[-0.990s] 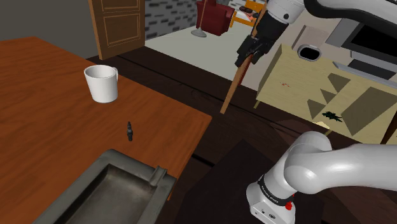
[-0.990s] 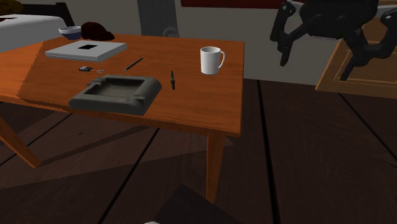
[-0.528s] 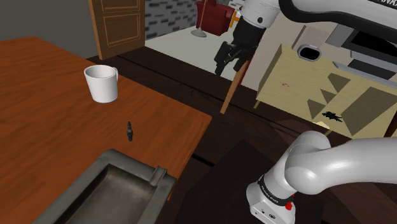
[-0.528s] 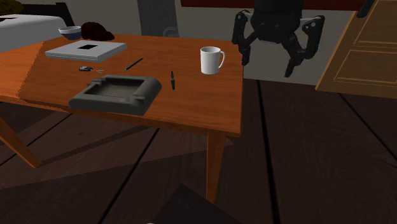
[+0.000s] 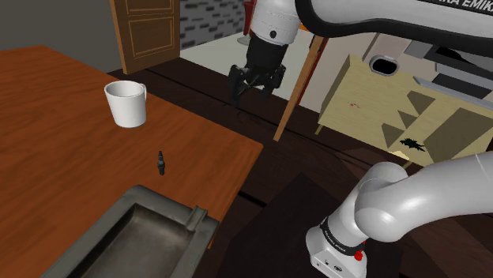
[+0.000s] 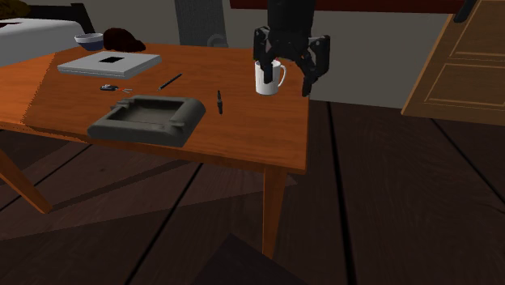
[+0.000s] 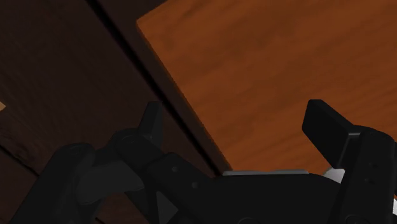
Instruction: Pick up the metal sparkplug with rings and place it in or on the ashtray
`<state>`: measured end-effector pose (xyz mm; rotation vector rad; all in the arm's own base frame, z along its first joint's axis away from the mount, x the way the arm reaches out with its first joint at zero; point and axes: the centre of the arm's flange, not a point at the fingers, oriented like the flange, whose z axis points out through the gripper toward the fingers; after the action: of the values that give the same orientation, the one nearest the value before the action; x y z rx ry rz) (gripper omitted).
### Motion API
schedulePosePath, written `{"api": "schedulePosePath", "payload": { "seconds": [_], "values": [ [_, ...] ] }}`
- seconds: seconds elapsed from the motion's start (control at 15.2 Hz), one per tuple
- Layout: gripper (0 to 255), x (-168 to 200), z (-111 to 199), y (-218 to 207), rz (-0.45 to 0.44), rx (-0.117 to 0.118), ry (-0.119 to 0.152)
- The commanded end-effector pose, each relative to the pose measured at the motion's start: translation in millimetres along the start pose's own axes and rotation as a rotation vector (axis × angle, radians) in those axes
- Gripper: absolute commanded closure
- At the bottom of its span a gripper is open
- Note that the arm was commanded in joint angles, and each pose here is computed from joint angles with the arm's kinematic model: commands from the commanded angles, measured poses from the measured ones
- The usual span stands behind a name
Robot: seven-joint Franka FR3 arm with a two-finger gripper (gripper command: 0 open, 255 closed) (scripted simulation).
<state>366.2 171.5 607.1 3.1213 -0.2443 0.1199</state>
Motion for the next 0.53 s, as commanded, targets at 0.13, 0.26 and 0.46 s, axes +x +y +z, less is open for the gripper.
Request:
{"api": "schedulePosePath", "payload": {
  "seconds": [0.13,0.26,0.46],
  "values": [
    [0,7,17,-49,0.01,0.001,-0.042],
    [0,11,25,-74,0.014,0.001,-0.063],
    [0,16,37,-112,0.021,0.002,-0.094]
  ]
}}
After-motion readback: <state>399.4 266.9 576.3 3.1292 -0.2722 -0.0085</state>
